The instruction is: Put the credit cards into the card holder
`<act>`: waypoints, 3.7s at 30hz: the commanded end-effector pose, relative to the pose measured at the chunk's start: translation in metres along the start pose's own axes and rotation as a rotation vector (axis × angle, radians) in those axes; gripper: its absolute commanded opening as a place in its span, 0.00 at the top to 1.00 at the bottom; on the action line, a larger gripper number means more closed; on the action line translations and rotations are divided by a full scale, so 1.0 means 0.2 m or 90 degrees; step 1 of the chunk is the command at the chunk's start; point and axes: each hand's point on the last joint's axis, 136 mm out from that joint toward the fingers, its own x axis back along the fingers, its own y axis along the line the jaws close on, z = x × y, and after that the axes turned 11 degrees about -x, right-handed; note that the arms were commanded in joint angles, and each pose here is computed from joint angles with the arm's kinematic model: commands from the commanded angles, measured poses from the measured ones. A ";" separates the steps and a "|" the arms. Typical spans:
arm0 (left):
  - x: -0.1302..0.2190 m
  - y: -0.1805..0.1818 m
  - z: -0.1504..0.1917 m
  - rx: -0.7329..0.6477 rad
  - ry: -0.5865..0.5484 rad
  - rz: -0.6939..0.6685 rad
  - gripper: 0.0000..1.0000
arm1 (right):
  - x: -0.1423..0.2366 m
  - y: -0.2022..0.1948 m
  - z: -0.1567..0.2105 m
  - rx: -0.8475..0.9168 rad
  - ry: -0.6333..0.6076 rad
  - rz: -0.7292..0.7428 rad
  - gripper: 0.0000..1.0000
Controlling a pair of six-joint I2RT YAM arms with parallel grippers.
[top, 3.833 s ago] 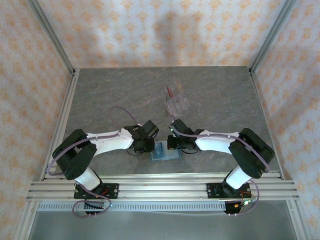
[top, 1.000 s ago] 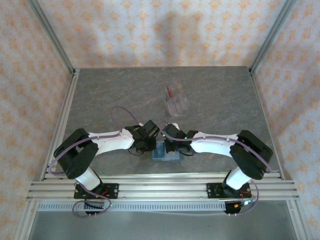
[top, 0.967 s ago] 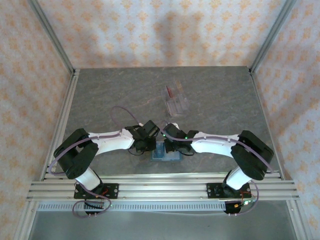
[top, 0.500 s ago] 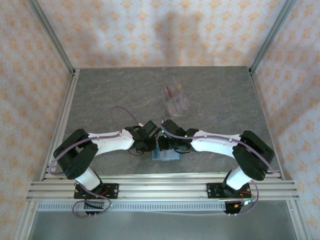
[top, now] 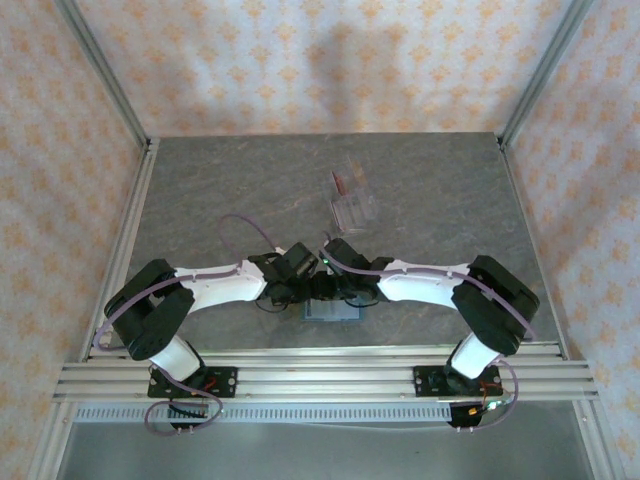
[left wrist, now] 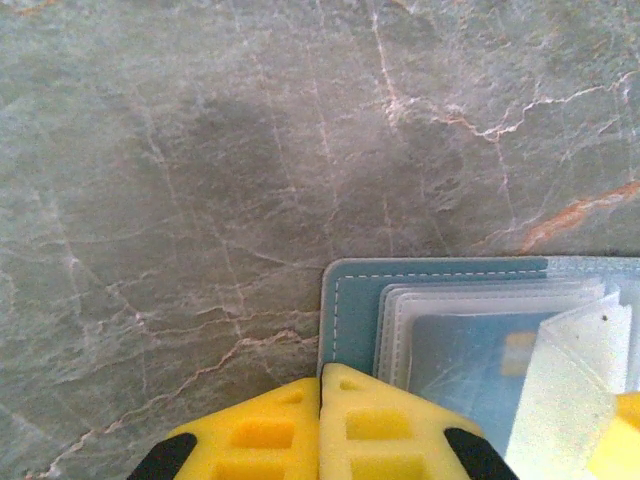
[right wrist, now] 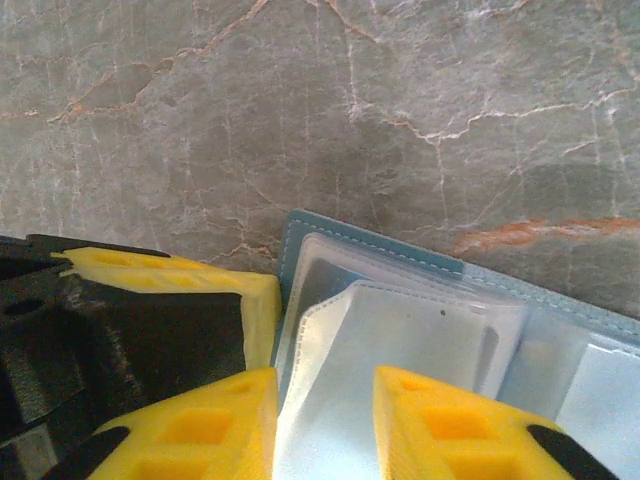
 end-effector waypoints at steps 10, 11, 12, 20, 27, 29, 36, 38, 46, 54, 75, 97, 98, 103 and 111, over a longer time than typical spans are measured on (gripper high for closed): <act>0.09 0.19 0.08 0.016 0.017 -0.049 0.90 | 0.03 0.29 -0.01 0.021 0.048 -0.168 0.61; 0.11 0.20 0.08 0.020 0.013 -0.048 0.90 | 0.03 0.30 -0.01 0.022 0.051 -0.169 0.61; 0.13 0.21 0.07 0.020 0.010 -0.046 0.88 | 0.02 0.30 -0.01 0.022 0.053 -0.170 0.61; 0.25 0.27 0.05 0.044 -0.018 -0.029 0.79 | -0.07 0.27 0.01 0.015 0.072 -0.158 0.61; 0.28 0.27 0.05 0.038 -0.021 -0.013 0.72 | -0.16 0.24 -0.01 0.023 0.073 -0.146 0.61; 0.27 0.26 0.05 0.037 -0.021 -0.004 0.70 | -0.15 0.30 -0.03 0.031 0.077 -0.160 0.62; 0.27 0.27 0.08 0.031 -0.020 0.000 0.63 | -0.04 0.44 -0.08 0.040 0.084 -0.203 0.61; 0.26 0.27 0.09 0.031 -0.019 0.002 0.60 | 0.01 0.45 -0.09 0.042 0.081 -0.207 0.61; 0.26 0.25 0.08 0.024 -0.018 0.009 0.56 | 0.20 0.39 -0.14 0.054 0.052 -0.190 0.59; 0.25 0.20 0.07 0.006 -0.016 0.021 0.51 | 0.16 0.17 -0.05 0.041 0.072 -0.118 0.76; 0.19 0.05 0.02 -0.032 -0.003 0.015 0.49 | -0.13 0.01 0.10 0.042 0.126 -0.065 0.84; 0.12 0.00 0.01 -0.093 0.013 -0.036 0.52 | 0.54 -0.07 -0.76 0.057 -0.178 0.129 0.68; 0.11 0.01 0.01 -0.091 0.014 -0.037 0.53 | 0.54 -0.08 -0.80 0.057 -0.188 0.142 0.68; 0.06 0.03 0.05 -0.085 0.025 -0.037 0.57 | 0.54 -0.08 -1.00 0.061 -0.226 0.195 0.68; 0.01 0.05 0.11 -0.079 0.037 -0.037 0.61 | 0.38 -0.05 -1.16 0.086 -0.193 0.235 0.69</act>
